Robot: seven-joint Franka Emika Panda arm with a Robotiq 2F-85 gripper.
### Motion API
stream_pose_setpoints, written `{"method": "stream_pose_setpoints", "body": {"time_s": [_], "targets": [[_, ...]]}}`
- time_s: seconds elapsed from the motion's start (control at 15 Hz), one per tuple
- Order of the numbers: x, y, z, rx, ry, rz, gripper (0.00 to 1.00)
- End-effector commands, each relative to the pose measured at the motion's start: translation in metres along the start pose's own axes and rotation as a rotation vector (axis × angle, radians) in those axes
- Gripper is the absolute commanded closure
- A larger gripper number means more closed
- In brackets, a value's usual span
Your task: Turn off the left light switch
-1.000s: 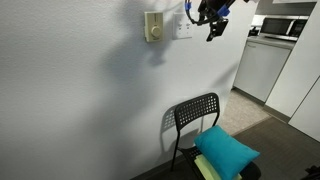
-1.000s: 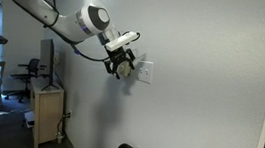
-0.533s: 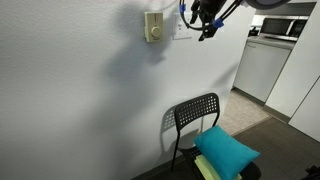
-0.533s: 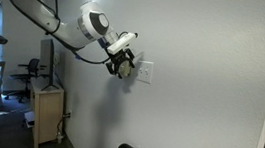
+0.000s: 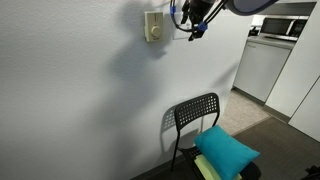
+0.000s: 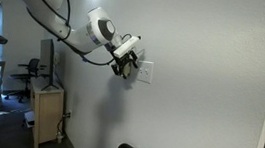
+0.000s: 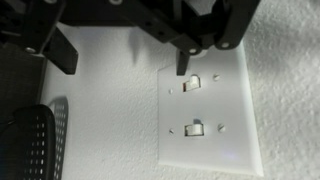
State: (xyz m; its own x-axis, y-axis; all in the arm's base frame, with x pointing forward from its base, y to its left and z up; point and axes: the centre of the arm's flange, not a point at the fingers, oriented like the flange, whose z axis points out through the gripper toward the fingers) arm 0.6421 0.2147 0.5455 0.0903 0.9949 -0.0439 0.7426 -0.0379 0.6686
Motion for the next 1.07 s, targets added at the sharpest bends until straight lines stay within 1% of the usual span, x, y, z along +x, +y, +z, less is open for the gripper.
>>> {"method": "stream_pose_setpoints", "body": {"time_s": [0.0,0.33,1.0], "targets": [[0.004,0.024,0.017,-0.034,-0.011,-0.012,0.00],[-0.005,0.034,0.022,-0.049,-0.039,0.005,0.00],[-0.017,0.020,0.048,0.029,-0.052,0.041,0.00]]}}
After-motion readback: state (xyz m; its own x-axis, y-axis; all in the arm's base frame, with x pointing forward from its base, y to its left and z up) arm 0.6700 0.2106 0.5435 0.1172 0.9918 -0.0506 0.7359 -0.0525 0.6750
